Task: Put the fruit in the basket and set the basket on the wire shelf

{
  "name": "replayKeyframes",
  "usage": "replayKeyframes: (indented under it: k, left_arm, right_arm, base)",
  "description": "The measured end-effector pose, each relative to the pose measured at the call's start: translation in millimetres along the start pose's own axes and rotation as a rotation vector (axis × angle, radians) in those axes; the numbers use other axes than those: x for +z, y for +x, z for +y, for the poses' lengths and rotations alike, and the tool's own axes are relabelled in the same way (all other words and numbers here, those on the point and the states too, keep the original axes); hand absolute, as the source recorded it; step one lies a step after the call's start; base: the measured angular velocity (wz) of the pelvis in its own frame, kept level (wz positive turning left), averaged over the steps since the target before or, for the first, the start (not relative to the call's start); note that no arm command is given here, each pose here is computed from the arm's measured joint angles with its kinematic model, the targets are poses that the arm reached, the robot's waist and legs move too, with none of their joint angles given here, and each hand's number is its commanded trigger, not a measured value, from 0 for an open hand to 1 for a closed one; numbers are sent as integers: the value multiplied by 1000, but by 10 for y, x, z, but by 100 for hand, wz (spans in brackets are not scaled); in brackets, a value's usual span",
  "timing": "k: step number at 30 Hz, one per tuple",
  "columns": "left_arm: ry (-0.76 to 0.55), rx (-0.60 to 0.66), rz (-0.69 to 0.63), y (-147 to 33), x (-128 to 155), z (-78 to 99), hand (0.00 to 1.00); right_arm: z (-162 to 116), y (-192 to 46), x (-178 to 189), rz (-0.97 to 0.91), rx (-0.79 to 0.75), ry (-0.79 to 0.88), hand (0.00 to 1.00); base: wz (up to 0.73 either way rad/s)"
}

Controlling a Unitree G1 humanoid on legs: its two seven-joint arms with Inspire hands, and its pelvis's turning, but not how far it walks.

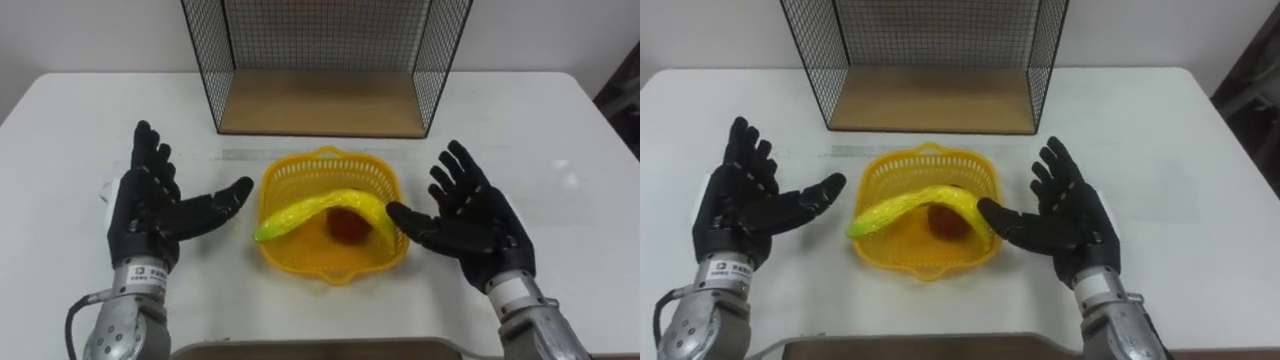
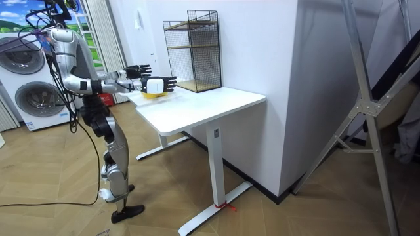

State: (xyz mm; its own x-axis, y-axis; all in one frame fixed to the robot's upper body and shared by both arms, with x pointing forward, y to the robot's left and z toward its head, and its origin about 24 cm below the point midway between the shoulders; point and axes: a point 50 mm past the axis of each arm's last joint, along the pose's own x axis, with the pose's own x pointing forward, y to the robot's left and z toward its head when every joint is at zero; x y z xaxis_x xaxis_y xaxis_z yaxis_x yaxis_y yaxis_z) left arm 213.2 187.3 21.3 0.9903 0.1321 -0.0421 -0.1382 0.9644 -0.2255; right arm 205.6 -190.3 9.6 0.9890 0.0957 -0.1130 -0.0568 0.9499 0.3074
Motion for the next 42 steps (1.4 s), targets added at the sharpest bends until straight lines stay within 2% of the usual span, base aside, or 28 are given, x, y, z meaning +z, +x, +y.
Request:
replayKeyframes:
  k: [21, 42]
  left_arm:
    - [-5, -102, 105, -47, -216, -97, 0]
    - [-64, -158, 207, -176, -402, -156, 0]
  right_arm:
    - [146, 40, -213, 65, 108, 79, 0]
    - [180, 81, -374, 139, 112, 80, 0]
  base:
    - [-3]
    - [0]
